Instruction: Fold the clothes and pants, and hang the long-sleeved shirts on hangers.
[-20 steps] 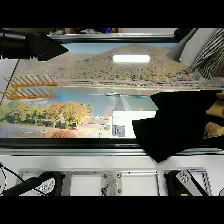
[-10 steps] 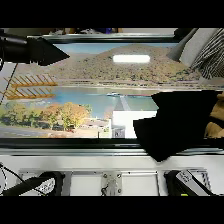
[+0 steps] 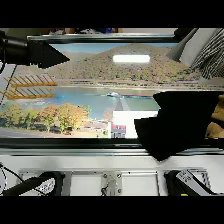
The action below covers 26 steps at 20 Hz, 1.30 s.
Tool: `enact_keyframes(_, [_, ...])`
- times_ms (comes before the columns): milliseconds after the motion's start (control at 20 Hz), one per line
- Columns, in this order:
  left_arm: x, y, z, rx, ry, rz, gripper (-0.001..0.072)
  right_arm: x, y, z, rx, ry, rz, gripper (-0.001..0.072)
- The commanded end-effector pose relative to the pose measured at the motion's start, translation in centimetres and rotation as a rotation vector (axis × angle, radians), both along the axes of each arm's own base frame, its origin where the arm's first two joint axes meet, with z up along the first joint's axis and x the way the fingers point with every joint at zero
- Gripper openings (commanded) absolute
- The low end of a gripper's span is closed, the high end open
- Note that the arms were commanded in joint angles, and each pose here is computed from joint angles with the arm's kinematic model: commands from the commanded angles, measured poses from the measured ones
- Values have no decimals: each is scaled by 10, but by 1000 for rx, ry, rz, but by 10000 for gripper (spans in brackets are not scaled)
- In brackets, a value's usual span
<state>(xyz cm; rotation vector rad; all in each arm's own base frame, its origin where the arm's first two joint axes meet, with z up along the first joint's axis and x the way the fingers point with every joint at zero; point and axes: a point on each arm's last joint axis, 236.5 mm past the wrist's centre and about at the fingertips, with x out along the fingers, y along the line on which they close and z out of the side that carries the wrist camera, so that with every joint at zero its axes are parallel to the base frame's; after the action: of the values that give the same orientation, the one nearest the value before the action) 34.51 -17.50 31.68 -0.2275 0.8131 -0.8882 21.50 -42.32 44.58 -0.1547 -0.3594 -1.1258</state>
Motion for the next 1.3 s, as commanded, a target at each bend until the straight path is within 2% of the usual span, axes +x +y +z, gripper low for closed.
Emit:
enact_keyframes(0, [-1,0,-1,1,4,-2,14,15,3,-8,21,35,61,20])
enact_keyframes(50, [-1,0,-1,1,4,-2,14,18,5,-9,24,41,75,29])
enact_keyframes(100, [-1,0,-1,1,4,-2,14,21,7,-10,27,49,91,79])
enact_keyframes(150, [-1,0,-1,1,5,-3,14,23,10,-9,28,54,104,276])
enact_keyframes(200, [-1,0,-1,2,5,-3,14,25,15,-7,24,58,119,430])
enact_keyframes(250, [-1,0,-1,1,5,-3,14,30,25,-4,20,71,154,500])
enact_keyframes(400, [-1,0,-1,1,4,-3,15,48,68,5,5,134,304,507])
enact_keyframes(850, [-6,0,-5,14,22,-20,14,91,248,10,86,176,967,506])
enact_keyframes(1100, [-10,0,-7,24,33,-30,13,114,330,3,70,233,1232,506])
enact_keyframes(1250, [-3,5,-11,48,25,-1,13,140,414,-24,103,295,1518,506])
